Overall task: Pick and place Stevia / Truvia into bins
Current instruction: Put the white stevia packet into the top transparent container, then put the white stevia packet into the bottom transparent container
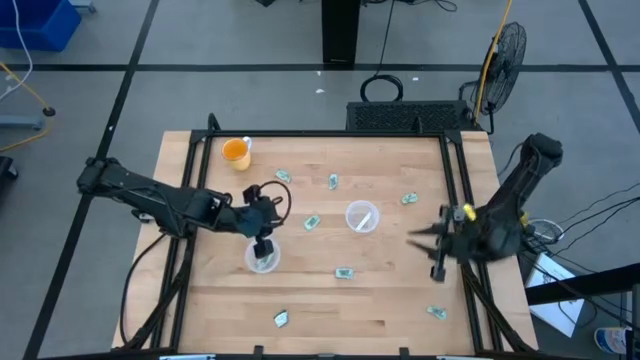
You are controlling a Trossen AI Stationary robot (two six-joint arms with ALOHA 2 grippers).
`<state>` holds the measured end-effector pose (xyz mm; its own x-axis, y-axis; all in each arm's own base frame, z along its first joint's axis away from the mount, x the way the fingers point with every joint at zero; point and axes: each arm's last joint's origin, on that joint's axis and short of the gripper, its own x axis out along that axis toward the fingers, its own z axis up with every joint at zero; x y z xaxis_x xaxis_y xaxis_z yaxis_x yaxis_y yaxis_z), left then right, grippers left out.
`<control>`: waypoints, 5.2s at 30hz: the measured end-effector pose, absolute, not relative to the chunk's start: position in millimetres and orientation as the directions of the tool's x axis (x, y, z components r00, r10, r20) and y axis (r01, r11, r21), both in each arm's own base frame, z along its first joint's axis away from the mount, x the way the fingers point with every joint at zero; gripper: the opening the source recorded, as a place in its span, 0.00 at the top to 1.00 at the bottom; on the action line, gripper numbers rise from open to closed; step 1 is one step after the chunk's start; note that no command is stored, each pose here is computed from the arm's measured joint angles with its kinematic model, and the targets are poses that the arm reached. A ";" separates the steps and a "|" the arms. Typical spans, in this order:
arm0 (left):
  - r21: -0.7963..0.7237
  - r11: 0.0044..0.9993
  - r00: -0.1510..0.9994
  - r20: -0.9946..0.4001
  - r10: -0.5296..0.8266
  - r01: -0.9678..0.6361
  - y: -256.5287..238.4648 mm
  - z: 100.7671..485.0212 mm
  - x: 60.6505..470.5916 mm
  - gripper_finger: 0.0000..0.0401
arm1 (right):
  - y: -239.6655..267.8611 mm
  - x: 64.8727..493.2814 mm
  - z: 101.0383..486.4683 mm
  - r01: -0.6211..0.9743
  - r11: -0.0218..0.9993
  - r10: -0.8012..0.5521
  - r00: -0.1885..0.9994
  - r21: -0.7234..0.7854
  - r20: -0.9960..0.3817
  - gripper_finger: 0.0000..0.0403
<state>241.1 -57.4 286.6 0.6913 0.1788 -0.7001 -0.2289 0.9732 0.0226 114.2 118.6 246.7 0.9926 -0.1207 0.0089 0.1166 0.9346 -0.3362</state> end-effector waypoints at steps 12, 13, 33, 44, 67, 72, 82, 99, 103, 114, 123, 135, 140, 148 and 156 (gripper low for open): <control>0.089 0.976 0.687 -0.698 0.204 -0.198 -49.0 286.6 243.4 0.86 | 144.2 113.9 197.7 -0.257 0.900 0.391 0.832 0.351 -0.394 0.79; 0.088 0.975 0.687 -0.697 0.206 -0.203 -48.2 286.7 243.6 0.86 | 144.2 113.4 192.9 -0.212 0.884 0.399 0.806 0.417 -0.437 0.79; 0.140 0.967 0.754 -0.606 0.253 -0.212 -46.4 293.2 253.7 0.86 | 156.3 105.1 139.1 0.311 0.735 0.529 0.293 0.602 -0.797 0.78; 0.139 0.967 0.754 -0.606 0.253 -0.213 -46.4 293.3 253.6 0.86 | 160.1 105.5 124.2 0.270 0.795 0.505 0.204 0.544 -0.839 0.78; 0.132 0.968 0.753 -0.608 0.249 -0.214 -46.4 293.1 253.5 0.86 | 153.9 105.6 114.0 0.096 0.765 0.597 0.266 0.637 -0.757 0.99; 0.132 0.968 0.754 -0.609 0.249 -0.213 -46.5 293.1 253.5 0.86 | 145.1 116.3 127.0 -0.001 0.755 0.611 0.365 0.656 -0.702 1.00; 0.145 0.968 0.753 -0.608 0.252 -0.207 -46.4 293.1 253.5 0.86 | 94.7 145.0 173.1 -0.084 0.990 0.123 0.897 0.110 -0.425 1.00; 0.258 0.833 0.662 -0.512 0.547 -0.489 -18.4 296.0 254.7 0.86 | 2.9 211.2 183.5 0.233 0.971 -0.227 0.833 -0.052 -0.505 1.00; 0.258 0.805 0.633 -0.510 0.582 -0.534 -5.6 296.2 255.2 0.86 | -6.3 231.0 175.4 0.219 0.974 -0.205 0.776 -0.049 -0.597 1.00; 0.216 0.813 0.629 -0.538 0.561 -0.540 5.9 295.3 255.9 0.86 | -23.2 258.6 147.6 0.177 0.984 -0.124 0.633 -0.013 -0.764 1.00; 0.219 0.814 0.629 -0.538 0.560 -0.537 5.7 295.3 255.9 0.86 | -30.6 260.6 135.4 0.188 0.982 -0.117 0.593 -0.004 -0.797 0.95; 0.080 0.768 0.600 -0.574 0.557 -0.636 7.8 291.7 252.7 0.86 | -31.2 269.2 146.6 0.117 0.991 -0.127 0.697 -0.064 -0.705 0.79; 0.081 0.744 0.561 -0.604 0.566 -0.663 19.7 289.0 250.1 0.86 | -31.0 268.0 169.0 0.125 0.991 -0.132 0.756 -0.056 -0.641 0.77; -0.006 0.681 0.516 -0.658 0.548 -0.732 45.1 268.5 244.8 0.86 | -19.1 253.8 205.8 0.117 0.992 -0.079 0.837 0.037 -0.542 0.79; -0.140 0.711 0.612 -0.637 0.468 -0.689 54.0 223.5 242.4 0.86 | -8.3 249.7 216.8 0.007 1.000 -0.002 0.867 0.008 -0.498 0.81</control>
<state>242.4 54.0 223.5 0.6124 0.4675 -0.6375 -0.6890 0.7110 -0.1405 249.7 -8.3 216.8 0.8674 -0.0020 -0.4976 0.0067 0.9999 0.0077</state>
